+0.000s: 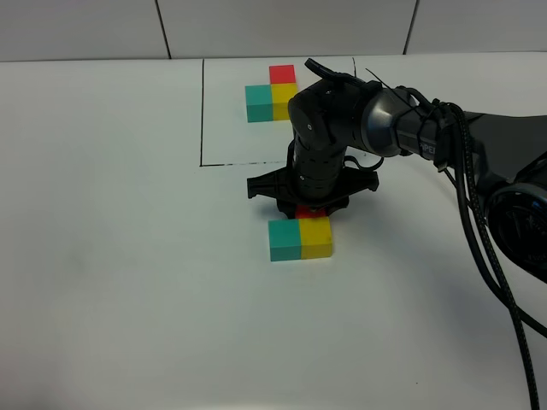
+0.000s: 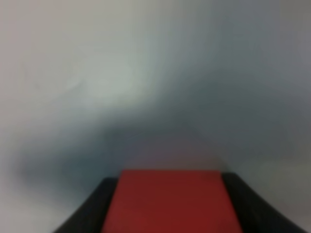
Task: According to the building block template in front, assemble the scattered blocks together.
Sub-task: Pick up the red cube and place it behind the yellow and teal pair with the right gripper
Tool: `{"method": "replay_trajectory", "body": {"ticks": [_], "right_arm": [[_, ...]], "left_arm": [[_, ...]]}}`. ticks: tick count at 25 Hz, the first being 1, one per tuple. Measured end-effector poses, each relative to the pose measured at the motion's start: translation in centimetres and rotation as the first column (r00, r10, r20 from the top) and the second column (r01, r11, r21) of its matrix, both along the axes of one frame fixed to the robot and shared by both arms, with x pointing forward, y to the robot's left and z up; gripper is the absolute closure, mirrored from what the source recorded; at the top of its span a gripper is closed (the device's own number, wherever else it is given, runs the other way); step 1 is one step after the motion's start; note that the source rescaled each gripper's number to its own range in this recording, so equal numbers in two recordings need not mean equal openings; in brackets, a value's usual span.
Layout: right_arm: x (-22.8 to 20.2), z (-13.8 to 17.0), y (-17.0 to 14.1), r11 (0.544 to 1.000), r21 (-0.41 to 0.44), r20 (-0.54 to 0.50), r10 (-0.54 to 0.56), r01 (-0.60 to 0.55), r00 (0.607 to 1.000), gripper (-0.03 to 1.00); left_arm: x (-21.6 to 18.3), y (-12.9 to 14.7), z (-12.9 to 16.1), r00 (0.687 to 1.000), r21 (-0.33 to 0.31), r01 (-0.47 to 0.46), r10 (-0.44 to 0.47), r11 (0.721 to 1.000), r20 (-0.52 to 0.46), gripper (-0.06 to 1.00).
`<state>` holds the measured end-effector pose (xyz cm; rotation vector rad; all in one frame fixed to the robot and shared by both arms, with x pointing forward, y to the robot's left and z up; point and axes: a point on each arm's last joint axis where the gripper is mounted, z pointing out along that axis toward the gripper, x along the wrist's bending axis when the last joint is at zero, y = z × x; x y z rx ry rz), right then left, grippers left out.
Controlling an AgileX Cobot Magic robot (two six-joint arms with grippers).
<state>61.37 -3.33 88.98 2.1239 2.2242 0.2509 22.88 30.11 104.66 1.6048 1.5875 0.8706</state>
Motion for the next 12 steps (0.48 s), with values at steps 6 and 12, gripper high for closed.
{"method": "replay_trajectory", "body": {"ticks": [6,12], "right_arm": [[0.06,0.01,0.06,1.0,0.005,0.008,0.007,-0.007,1.0,0.95],[0.14,0.05,0.29,0.998,0.018,0.024,0.059,-0.06,0.998,0.68]], "left_arm": [[0.0,0.0,0.0,1.0,0.0,0.0,0.0,1.0,0.0,0.15],[0.0,0.0,0.0,1.0,0.0,0.0,0.0,1.0,0.0,0.15]]}}
